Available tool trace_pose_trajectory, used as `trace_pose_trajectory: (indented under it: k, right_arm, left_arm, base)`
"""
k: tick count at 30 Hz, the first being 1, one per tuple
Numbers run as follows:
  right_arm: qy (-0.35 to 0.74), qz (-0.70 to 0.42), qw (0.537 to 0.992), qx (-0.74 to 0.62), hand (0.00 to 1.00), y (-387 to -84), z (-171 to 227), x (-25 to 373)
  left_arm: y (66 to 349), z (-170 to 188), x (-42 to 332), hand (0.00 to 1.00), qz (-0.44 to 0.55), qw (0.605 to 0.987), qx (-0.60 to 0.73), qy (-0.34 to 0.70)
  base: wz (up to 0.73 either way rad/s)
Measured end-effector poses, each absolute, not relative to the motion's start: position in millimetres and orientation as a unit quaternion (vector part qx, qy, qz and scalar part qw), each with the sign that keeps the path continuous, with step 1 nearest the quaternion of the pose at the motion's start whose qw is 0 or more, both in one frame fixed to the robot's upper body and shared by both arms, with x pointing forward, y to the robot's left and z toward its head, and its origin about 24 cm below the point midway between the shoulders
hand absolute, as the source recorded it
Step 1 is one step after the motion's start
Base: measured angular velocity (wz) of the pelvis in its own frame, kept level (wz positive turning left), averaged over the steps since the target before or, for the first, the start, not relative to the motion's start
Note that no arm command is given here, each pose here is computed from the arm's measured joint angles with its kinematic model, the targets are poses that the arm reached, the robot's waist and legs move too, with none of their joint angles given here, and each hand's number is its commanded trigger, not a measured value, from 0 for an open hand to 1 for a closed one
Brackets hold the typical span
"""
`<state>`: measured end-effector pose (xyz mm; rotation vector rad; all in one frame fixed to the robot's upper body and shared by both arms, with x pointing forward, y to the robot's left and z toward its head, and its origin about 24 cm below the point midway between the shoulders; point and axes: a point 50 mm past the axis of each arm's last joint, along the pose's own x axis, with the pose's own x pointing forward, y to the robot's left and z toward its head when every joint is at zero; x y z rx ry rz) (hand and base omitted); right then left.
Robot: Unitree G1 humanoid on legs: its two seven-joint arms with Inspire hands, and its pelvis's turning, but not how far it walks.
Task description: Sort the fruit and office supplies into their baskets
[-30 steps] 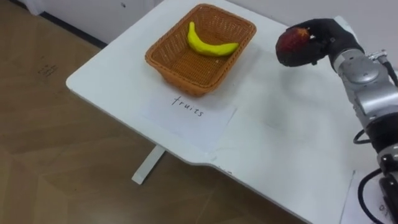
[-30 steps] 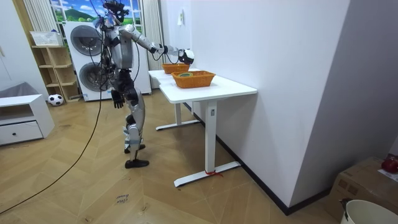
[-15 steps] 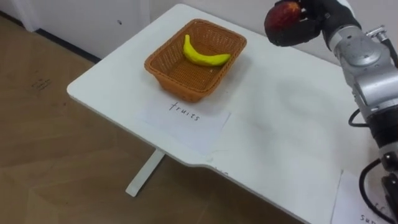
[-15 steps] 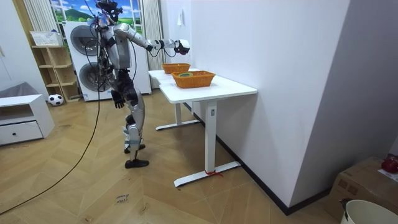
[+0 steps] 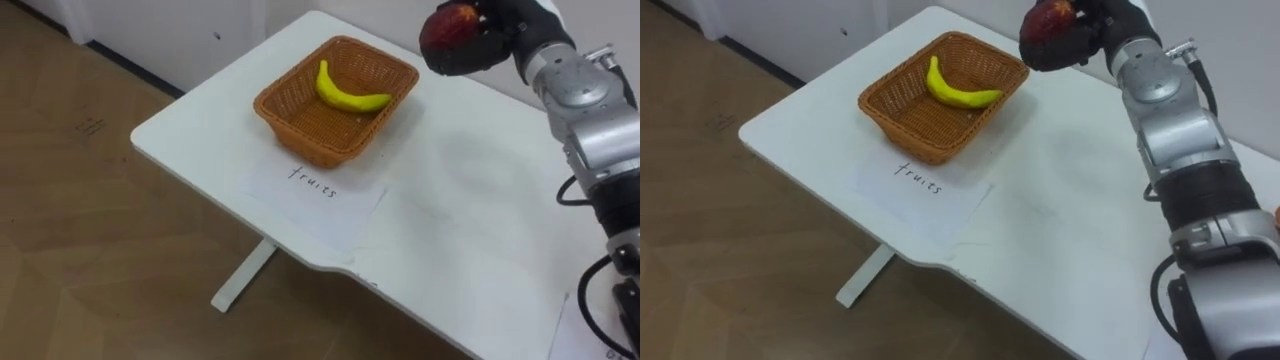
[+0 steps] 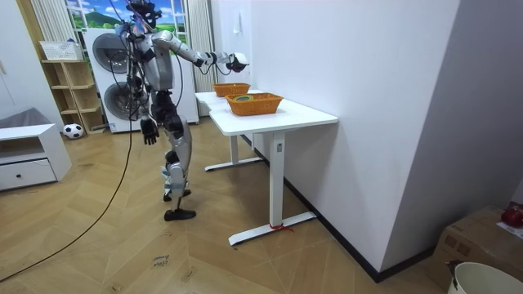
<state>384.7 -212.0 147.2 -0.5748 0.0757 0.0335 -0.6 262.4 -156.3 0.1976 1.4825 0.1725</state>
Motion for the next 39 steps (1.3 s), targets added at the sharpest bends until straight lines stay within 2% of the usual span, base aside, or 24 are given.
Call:
trace_pose_trajectory:
  k: [15,25,32,33,34,35,36,37,39]
  right_arm:
    - [0.033,0.027,0.959,-0.28,1.0,-205,146,384]
    - [0.081,0.06,0.937,-0.334,1.0,-197,111,376]
    - [0.085,0.064,0.936,-0.335,1.0,-197,108,375]
    - [0.085,0.064,0.936,-0.335,0.89,-197,108,375]
    - [0.085,0.064,0.936,-0.335,0.61,-197,108,375]
    - [0.086,0.064,0.936,-0.335,0.26,-197,108,375]
    - [0.086,0.064,0.936,-0.336,0.16,-197,108,375]
    - [0.086,0.064,0.936,-0.335,0.0,-197,107,375]
    - [0.087,0.064,0.936,-0.336,0.0,-198,107,375]
  left_arm:
    - [262,-156,-8,0.0,0.076,0.723,0.081,0.682]
    - [263,-156,-10,0.0,0.069,0.718,0.093,0.686]
    - [264,-156,-11,0.0,0.07,0.717,0.093,0.687]
    - [264,-156,-11,0.0,0.071,0.717,0.093,0.687]
    - [264,-156,-11,0.0,0.071,0.717,0.093,0.687]
    - [264,-156,-11,0.0,0.071,0.717,0.093,0.687]
    - [264,-156,-11,0.0,0.071,0.717,0.093,0.687]
    - [264,-156,-11,0.0,0.071,0.716,0.093,0.688]
    - [264,-156,-11,0.0,0.071,0.715,0.093,0.689]
  base:
    - [0.11]
    - [0.01]
    - [0.0]
    - [0.0]
    - [0.0]
    - [0.0]
    - [0.0]
    - [0.0]
    - [0.0]
